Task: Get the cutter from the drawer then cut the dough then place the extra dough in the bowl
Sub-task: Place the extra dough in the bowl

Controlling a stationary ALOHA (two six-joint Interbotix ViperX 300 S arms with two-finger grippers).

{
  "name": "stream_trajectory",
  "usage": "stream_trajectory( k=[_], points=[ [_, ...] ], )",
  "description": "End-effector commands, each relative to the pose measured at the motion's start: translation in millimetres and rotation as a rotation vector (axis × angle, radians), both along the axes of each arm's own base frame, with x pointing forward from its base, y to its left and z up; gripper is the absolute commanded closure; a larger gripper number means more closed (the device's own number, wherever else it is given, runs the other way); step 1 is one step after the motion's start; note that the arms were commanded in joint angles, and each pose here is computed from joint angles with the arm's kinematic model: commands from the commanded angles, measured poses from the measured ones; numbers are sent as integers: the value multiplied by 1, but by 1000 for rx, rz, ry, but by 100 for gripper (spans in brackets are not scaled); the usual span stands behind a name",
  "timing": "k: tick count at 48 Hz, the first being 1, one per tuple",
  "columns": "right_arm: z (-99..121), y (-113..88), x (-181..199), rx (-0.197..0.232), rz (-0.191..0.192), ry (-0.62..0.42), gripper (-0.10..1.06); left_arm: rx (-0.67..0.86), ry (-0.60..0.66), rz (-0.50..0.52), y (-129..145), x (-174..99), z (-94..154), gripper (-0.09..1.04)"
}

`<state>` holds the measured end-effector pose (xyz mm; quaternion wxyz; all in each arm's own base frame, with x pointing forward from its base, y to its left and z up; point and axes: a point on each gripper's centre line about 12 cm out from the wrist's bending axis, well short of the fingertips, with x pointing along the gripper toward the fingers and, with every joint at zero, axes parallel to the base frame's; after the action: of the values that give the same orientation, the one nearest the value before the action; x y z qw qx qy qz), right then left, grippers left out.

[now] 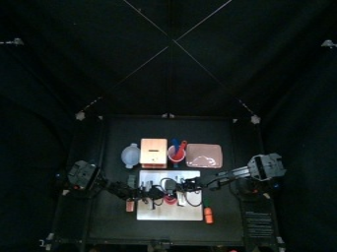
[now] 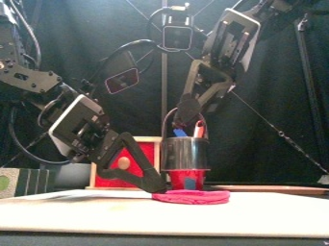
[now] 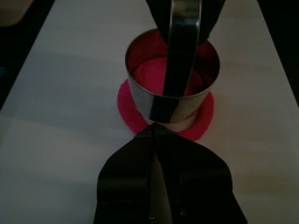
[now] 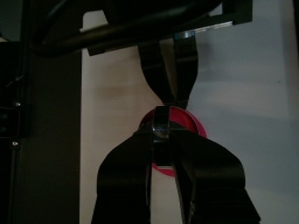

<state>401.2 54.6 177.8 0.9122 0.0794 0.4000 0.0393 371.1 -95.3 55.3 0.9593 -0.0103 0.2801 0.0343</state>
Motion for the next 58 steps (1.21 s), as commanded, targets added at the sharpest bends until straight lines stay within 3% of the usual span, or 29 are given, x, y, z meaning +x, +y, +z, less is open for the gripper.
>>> stream_trajectory(
  k=[1, 11, 27, 36, 46, 58],
  points=[
    [35, -5, 0, 7, -11, -90, 46, -9, 6, -1, -1, 1, 1, 45],
    [48, -14, -15, -14, -6, -71, 46, -11, 11, 6, 0, 0, 0, 45],
    [26, -33, -68, -28, -26, 94, 46, -13, 6, 11, 1, 0, 4, 45],
    [19, -43, -86, -40, -52, 70, 46, -15, 10, 23, 6, 0, 4, 45],
    [3, -52, -101, -17, -102, 95, 46, -28, 31, 18, 6, -1, 6, 45],
    [-1, -46, -98, -12, -96, 69, 46, -33, 27, 28, 10, 1, 9, 45]
  ],
)
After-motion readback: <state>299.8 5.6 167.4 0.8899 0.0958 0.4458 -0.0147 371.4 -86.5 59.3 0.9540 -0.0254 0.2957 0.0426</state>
